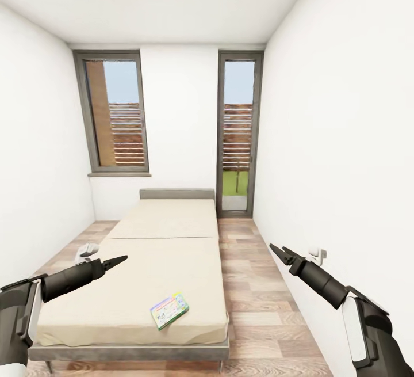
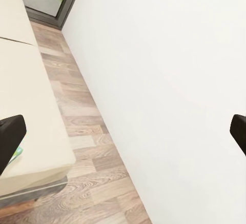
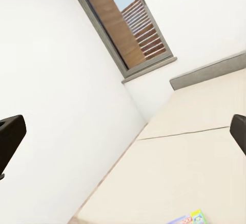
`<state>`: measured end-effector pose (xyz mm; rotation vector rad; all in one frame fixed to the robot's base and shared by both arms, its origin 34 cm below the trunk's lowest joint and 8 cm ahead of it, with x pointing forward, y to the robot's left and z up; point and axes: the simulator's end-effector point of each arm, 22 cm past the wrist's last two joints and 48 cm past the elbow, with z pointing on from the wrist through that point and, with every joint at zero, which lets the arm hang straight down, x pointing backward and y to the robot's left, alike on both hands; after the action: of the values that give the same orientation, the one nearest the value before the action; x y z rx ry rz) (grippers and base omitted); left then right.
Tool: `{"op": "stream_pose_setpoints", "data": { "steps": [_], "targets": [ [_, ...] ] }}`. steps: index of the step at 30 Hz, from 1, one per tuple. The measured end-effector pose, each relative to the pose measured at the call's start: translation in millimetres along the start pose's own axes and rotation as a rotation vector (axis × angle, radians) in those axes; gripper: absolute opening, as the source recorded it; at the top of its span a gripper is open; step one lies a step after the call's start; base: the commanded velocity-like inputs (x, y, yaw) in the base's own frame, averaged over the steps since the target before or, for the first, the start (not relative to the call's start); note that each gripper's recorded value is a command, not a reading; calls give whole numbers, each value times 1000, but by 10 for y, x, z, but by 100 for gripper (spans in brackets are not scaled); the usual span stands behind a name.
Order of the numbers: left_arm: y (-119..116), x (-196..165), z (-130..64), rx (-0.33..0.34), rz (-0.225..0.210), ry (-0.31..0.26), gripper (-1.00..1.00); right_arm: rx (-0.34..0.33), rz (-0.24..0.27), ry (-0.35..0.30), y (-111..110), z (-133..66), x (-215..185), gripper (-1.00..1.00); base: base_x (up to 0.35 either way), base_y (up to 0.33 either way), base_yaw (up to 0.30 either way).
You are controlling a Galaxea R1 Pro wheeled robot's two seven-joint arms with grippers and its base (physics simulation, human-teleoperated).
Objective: Put all the toys in the child's room - the three board games (two on the bed and one on the table), the two jigsaw puzzles on the table, and the tennis ball on the table - inside the toy box on the table in the child's room.
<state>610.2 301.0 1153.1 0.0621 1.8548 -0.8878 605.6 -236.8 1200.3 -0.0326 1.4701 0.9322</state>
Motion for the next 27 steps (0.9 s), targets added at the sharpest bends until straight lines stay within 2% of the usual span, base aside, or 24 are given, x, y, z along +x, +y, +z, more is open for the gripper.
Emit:
{"op": "stream_pose_setpoints", "data": {
  "steps": [27],
  "targets": [
    [43, 33, 40, -11, -8, 5, 100, 5, -3, 1, -46, 5, 20, 100, 0, -4, 0]
  ]
}}
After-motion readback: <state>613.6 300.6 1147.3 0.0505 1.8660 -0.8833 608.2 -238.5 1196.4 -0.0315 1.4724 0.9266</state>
